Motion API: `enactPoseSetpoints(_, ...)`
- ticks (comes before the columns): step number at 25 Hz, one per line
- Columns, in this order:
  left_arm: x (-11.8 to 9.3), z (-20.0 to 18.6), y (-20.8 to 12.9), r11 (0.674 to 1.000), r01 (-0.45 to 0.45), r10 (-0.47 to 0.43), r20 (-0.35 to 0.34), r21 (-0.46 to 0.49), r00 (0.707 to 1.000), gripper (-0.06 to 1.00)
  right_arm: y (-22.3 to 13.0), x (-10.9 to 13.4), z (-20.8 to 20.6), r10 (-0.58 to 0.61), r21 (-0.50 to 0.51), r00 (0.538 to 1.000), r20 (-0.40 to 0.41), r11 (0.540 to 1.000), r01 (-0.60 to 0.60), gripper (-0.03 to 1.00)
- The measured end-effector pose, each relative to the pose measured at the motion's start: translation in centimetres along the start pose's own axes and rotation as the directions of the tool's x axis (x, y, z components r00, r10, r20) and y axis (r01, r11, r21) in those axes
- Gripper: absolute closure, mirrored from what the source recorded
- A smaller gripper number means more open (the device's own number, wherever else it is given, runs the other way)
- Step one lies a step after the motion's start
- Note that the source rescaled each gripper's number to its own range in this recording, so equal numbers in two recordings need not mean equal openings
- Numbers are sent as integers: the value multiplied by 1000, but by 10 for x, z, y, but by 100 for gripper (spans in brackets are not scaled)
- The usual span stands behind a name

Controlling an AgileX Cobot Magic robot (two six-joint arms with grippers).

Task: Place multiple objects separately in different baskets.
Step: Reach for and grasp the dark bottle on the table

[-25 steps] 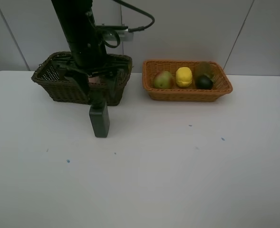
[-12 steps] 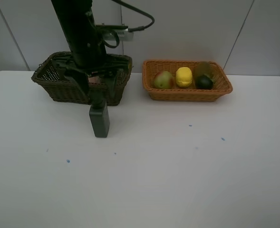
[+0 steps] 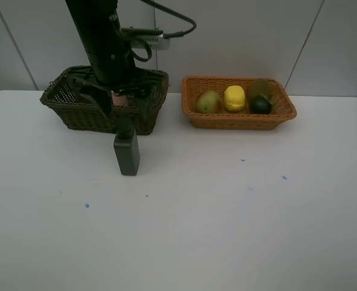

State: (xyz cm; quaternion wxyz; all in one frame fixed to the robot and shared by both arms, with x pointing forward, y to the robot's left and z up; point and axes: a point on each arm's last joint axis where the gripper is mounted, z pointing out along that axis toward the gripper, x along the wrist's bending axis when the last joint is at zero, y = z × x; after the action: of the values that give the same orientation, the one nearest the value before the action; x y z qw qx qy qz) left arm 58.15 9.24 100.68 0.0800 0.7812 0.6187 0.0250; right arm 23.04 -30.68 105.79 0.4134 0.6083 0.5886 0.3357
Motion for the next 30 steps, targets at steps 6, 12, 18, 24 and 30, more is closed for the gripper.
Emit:
enactPoseSetpoints(6,-3,0,0,1000,18,-18,36,5,999,2,0,0,0,0,0,1000,0,1000,0,-2)
enactPoseSetpoints(12,-4,0,1,1000,18,-18,40,-7,999,2,0,0,0,0,0,1000,0,1000,0,-2)
enactPoseSetpoints(18,-9,0,0,998,54,-53,40,-13,998,2,0,0,0,0,0,1000,0,1000,0,-2)
enactPoseSetpoints(24,-20,0,-2,997,56,-55,40,-43,998,2,0,0,0,0,0,1000,0,1000,0,-2)
enactPoseSetpoints(30,-20,0,-2,996,65,-64,14,-56,998,2,0,0,0,3,-1,1000,0,1000,-3,-2)
